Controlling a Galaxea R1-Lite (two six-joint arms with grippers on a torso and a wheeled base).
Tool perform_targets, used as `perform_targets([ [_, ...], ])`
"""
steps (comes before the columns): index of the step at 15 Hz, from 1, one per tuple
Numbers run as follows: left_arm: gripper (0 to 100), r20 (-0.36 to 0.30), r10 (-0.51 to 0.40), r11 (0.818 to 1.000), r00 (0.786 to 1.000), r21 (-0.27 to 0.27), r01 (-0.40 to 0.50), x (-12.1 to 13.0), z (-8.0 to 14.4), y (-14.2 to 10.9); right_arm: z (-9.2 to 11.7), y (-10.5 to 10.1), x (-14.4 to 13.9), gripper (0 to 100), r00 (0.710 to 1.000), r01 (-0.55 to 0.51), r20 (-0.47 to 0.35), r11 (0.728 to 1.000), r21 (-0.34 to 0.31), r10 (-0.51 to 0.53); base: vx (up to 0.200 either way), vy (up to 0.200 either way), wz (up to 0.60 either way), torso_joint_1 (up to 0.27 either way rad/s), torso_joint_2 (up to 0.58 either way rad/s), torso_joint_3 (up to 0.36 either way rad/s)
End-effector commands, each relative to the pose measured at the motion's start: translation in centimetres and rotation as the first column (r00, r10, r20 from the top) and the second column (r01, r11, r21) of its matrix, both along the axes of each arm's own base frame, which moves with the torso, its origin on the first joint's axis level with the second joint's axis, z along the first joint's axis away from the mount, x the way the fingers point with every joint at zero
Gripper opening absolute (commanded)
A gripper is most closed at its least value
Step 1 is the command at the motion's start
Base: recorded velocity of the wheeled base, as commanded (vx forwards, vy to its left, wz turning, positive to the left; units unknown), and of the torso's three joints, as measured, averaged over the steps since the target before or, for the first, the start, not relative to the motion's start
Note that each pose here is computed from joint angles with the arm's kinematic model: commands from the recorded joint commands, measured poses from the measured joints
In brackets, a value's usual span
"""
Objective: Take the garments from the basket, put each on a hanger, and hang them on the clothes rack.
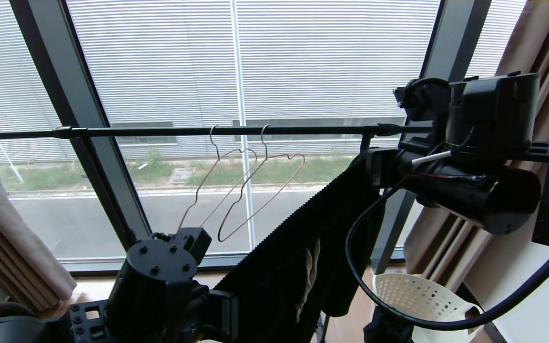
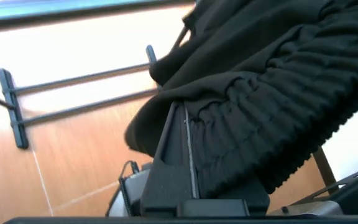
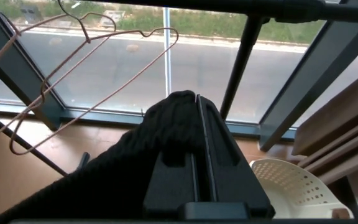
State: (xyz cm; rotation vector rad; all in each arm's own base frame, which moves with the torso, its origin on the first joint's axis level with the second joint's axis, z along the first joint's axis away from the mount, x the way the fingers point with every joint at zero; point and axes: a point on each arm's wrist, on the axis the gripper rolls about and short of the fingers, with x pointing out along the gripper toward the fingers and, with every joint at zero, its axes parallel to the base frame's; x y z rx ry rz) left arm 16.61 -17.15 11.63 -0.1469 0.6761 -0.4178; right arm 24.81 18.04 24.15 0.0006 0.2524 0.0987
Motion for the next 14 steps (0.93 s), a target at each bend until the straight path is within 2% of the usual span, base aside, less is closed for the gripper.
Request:
perform_targets([
  [1, 0, 0.059, -0.007, 1.000, 0.998, -0.012, 0.008, -0.8, 0.9, 1.4, -0.1, -1.1, -1.3, 0, 1.000, -0.004, -0.002, 1.000, -0.029, 0.004, 0.000, 0.000, 0.00, 0.000, 0.00, 0.000],
  [2, 0, 0.102, -0.013, 1.000, 0.995, 0.019, 0.011, -0.7, 1.1, 2.2, -0.4, -1.7, -2.2, 0, 1.000, -0.020, -0.006, 0.997, -0.076, 0.019, 0.000, 0.000, 0.00, 0.000, 0.00, 0.000],
  [3, 0, 0.129, -0.001, 1.000, 0.992, 0.026, -0.002, -0.2, 1.4, 2.6, -1.3, -2.1, -2.7, 0, 0.999, -0.024, -0.028, 0.995, -0.096, 0.022, 0.000, 0.000, 0.00, 0.000, 0.00, 0.000],
  [7, 0, 0.188, 0.027, 0.999, 0.982, 0.035, -0.034, 1.2, 2.6, 3.2, -3.4, -1.9, -2.6, 0, 0.994, -0.070, -0.094, 0.990, -0.120, 0.059, 0.000, 0.000, 0.00, 0.000, 0.00, 0.000],
  [9, 0, 0.212, 0.030, 0.996, 0.977, 0.071, -0.046, 1.8, 2.9, 3.6, -3.7, -1.7, -2.5, 0, 0.988, -0.119, -0.114, 0.987, -0.107, 0.107, 0.000, 0.000, 0.00, 0.000, 0.00, 0.000],
  [12, 0, 0.219, 0.065, 0.992, 0.974, 0.087, -0.086, 3.1, 3.8, 4.2, -4.3, -1.8, -2.9, 0, 0.974, -0.186, -0.150, 0.977, -0.099, 0.170, 0.000, 0.000, 0.00, 0.000, 0.00, 0.000],
  [14, 0, 0.210, 0.068, 0.992, 0.975, 0.092, -0.089, 3.6, 4.4, 4.0, -4.8, -2.1, -3.2, 0, 0.966, -0.216, -0.171, 0.969, -0.120, 0.194, 0.000, 0.000, 0.00, 0.000, 0.00, 0.000],
])
